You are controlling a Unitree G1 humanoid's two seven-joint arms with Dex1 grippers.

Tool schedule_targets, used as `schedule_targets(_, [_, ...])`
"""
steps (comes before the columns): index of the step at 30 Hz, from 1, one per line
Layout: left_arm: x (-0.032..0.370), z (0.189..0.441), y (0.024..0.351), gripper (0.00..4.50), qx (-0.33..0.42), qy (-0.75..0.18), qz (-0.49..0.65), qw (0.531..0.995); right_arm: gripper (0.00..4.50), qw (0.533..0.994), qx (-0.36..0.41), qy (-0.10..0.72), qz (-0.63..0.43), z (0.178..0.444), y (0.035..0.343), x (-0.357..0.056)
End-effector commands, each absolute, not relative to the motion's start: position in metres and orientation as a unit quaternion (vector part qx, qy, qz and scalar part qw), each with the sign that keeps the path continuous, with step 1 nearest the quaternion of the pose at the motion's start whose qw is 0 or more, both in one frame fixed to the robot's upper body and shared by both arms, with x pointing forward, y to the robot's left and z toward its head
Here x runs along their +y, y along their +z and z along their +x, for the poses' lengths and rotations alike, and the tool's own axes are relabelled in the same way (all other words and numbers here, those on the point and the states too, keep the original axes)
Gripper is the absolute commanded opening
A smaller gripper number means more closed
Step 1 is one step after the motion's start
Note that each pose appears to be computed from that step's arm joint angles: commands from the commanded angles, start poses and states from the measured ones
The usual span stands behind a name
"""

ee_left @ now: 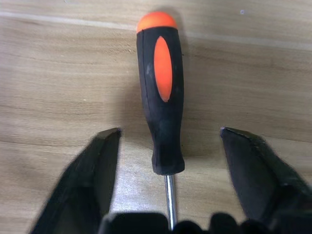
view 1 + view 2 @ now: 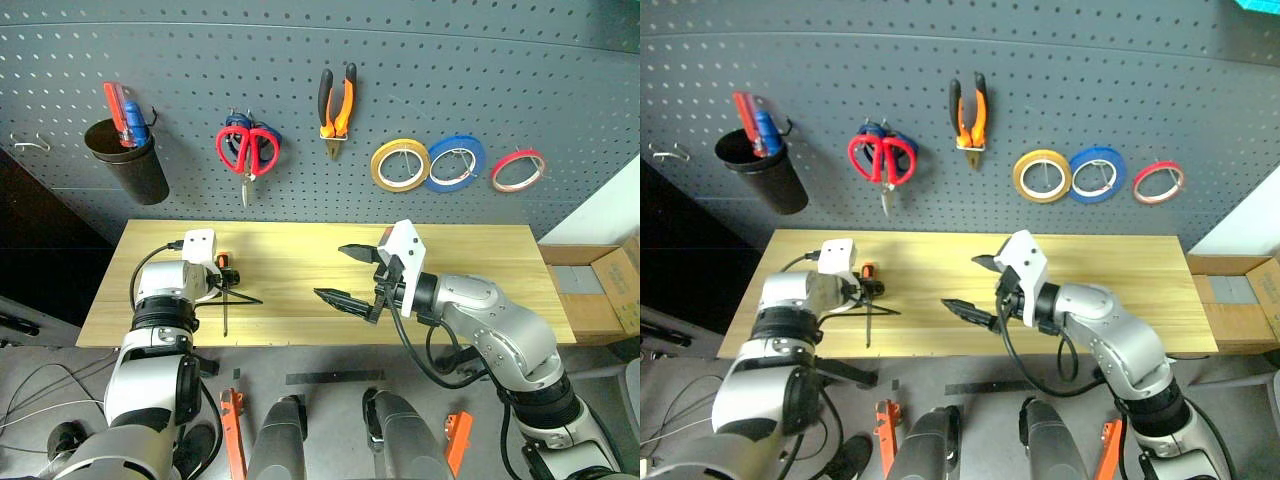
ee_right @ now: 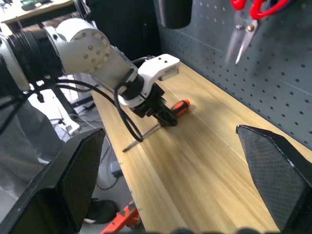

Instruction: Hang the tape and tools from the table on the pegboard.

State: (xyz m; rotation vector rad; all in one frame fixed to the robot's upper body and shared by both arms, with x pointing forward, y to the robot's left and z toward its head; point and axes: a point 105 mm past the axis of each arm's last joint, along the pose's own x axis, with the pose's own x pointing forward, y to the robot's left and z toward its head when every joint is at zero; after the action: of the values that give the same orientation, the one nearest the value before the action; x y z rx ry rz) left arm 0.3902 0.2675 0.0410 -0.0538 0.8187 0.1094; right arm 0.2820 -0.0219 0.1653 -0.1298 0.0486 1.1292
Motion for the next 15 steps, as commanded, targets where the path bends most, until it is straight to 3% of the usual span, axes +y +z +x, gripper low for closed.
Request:
schedule_targets(1, [0.269, 0.3967, 0.0496, 2.05, 0.38, 0.051, -0.017, 0.923, 4.5, 0.845, 0.014, 0.528, -0.08, 0.2827, 0.1681, -0.0224])
schedule_targets(5, [0.2654, 0.3986, 0.0506, 0.55, 0.381, 0.049, -0.02, 0.923, 4.5, 0.848, 0.018, 0.522, -0.091, 0.2846, 0.1656, -0.024])
schedule_targets(6, [0.2659, 0.3981, 0.0502, 0.34, 0.381, 0.05, -0.021, 0.923, 4.5, 0.848, 0.018, 0.522, -0.092, 0.2848, 0.1655, -0.024])
schedule_targets(15, [0.2659, 0.3921, 0.0553, 0.33, 0.371, 0.044, -0.007, 0.928, 4.5, 0.846, 0.012, 0.525, -0.09, 0.2867, 0.1676, -0.0237])
